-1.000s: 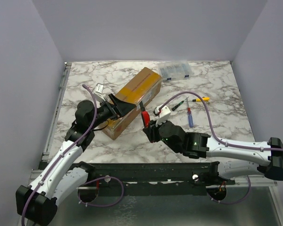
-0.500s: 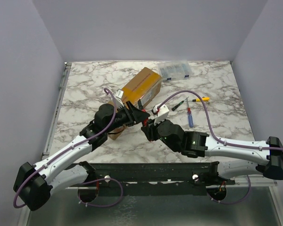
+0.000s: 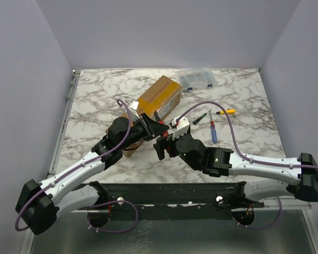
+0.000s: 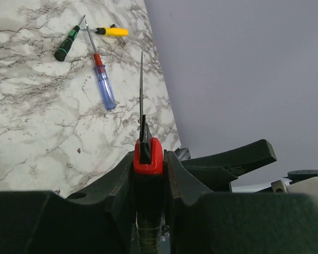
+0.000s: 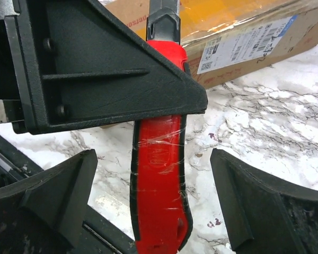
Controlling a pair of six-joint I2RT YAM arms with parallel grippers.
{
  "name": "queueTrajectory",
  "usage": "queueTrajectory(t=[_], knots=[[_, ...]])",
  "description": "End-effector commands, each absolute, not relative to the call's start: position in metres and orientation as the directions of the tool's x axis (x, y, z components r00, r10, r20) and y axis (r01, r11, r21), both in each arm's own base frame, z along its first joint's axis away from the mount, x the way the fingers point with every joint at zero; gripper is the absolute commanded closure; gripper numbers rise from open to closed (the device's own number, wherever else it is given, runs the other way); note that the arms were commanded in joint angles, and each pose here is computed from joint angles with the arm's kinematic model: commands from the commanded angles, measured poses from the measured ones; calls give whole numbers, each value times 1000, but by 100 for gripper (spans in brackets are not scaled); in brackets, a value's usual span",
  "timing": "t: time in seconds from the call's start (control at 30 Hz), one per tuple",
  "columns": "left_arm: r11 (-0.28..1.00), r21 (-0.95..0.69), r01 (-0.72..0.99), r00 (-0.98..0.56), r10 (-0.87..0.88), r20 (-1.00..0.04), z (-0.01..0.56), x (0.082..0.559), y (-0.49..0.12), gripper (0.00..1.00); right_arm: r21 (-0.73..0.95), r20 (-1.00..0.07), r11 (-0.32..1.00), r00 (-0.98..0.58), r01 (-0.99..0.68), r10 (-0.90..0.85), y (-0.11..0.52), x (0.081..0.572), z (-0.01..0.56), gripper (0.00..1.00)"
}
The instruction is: Unpack the express box
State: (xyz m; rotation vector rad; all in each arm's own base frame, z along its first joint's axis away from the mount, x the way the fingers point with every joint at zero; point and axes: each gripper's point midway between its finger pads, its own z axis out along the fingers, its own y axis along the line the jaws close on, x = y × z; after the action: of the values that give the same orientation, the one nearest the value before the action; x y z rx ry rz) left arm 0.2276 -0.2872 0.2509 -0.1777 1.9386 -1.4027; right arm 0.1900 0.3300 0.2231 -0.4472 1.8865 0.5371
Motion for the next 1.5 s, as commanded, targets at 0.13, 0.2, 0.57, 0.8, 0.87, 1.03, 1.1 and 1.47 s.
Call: queueTrajectory(t=[0.13, 0.2, 0.57, 0.8, 0.87, 1.03, 1.1, 1.47], knots=[[381, -876, 295, -711, -525, -468, 259, 232, -289, 100, 93, -933, 899, -353, -428, -72, 323, 207, 215, 1], [396, -867, 304, -712, -510, -483, 258, 233, -291, 100, 76, -930, 908, -358, -413, -84, 322, 209, 214, 10], [434, -841, 322, -705, -484, -519, 261, 234, -289, 93, 106, -940, 905, -339, -413, -45, 312, 207, 225, 100], [699, -653, 291, -618, -383, -686, 263, 268, -225, 11, 204, -908, 934, -413, -293, 69, 283, 214, 213, 100], [769, -597, 230, -575, -387, -720, 263, 279, -186, 5, 286, -867, 920, -481, -268, 130, 278, 220, 204, 100], [907, -422, 20, -536, -346, -770, 235, 306, -105, 1, 353, -828, 920, -516, -173, 221, 264, 247, 191, 100], [919, -391, -49, -573, -346, -743, 212, 314, -85, 1, 346, -829, 927, -509, -144, 231, 263, 258, 191, 100], [874, -482, -57, -666, -393, -634, 155, 308, -82, 2, 321, -789, 930, -593, -176, 160, 323, 310, 145, 100]])
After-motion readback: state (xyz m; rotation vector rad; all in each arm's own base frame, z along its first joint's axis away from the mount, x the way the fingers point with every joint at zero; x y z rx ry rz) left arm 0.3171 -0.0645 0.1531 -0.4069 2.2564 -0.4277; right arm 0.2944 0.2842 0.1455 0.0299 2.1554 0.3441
